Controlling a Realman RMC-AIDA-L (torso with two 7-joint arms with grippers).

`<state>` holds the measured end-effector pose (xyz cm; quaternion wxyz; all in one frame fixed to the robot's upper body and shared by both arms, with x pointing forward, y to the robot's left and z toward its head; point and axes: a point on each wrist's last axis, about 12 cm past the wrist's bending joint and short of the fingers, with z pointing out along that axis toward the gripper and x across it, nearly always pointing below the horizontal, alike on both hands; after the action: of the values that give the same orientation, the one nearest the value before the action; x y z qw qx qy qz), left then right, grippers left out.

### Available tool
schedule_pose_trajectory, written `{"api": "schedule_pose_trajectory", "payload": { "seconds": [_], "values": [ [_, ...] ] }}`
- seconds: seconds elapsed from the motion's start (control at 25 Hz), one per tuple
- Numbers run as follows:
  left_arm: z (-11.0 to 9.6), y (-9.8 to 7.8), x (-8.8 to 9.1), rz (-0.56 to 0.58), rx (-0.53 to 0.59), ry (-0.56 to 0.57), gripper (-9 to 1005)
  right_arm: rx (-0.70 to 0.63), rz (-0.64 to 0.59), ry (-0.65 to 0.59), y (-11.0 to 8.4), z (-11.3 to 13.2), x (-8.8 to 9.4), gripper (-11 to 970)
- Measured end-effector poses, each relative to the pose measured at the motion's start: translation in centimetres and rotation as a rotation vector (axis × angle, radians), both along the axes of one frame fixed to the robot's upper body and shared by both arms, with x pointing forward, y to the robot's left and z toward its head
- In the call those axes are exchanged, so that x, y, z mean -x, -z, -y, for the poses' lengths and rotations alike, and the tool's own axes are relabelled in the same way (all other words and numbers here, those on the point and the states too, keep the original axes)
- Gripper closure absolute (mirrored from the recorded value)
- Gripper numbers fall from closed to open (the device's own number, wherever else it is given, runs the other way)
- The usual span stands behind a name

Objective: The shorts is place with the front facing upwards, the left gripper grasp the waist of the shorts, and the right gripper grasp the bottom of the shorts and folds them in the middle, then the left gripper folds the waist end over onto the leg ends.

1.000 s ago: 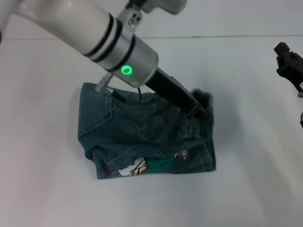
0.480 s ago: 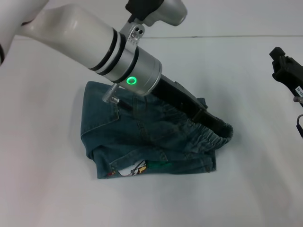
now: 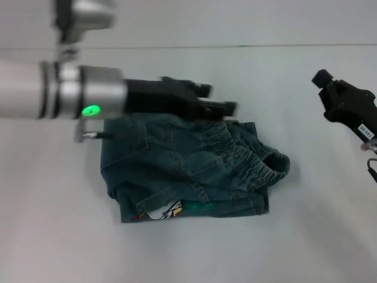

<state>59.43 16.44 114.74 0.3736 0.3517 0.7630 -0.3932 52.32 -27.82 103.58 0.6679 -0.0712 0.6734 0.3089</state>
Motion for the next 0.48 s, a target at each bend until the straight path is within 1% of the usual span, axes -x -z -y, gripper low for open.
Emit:
{"api": "schedule_pose_trajectory", "payload": {
  "seconds": [0.08,0.12,0.2,0.24,0.28,0.44,0.48],
  "values": [
    [-2.6,1.0,0.7,0.01,0.078,-0.072,199,0.019,0.02,-0.067,-0.4,0.2,0.3,926],
    [-4.3,1.9,1.5,0.02,0.131,-0.11,198,0.019,0.019,-0.094,-0.6,0.4,0.4,923],
    [-5.5,2.6,2.3,0.025,0.174,-0.124,198,0.0,0.0,-0.139,-1.1,1.0,0.5,918],
    [-6.4,3.2,3.0,0.033,0.197,-0.129,198,0.0,-0.034,-0.191,-1.6,1.7,0.5,915],
    [-7.4,3.7,3.9,0.039,0.218,-0.129,197,0.0,-0.034,-0.191,-1.6,1.7,0.5,912],
    [-10.5,5.2,6.8,0.069,0.238,-0.115,197,0.067,-0.103,-0.342,-3.3,3.1,0.4,901],
    [-11.3,5.5,7.6,0.07,0.232,-0.113,197,0.096,-0.114,-0.395,-3.7,3.4,0.6,870]
  ]
}}
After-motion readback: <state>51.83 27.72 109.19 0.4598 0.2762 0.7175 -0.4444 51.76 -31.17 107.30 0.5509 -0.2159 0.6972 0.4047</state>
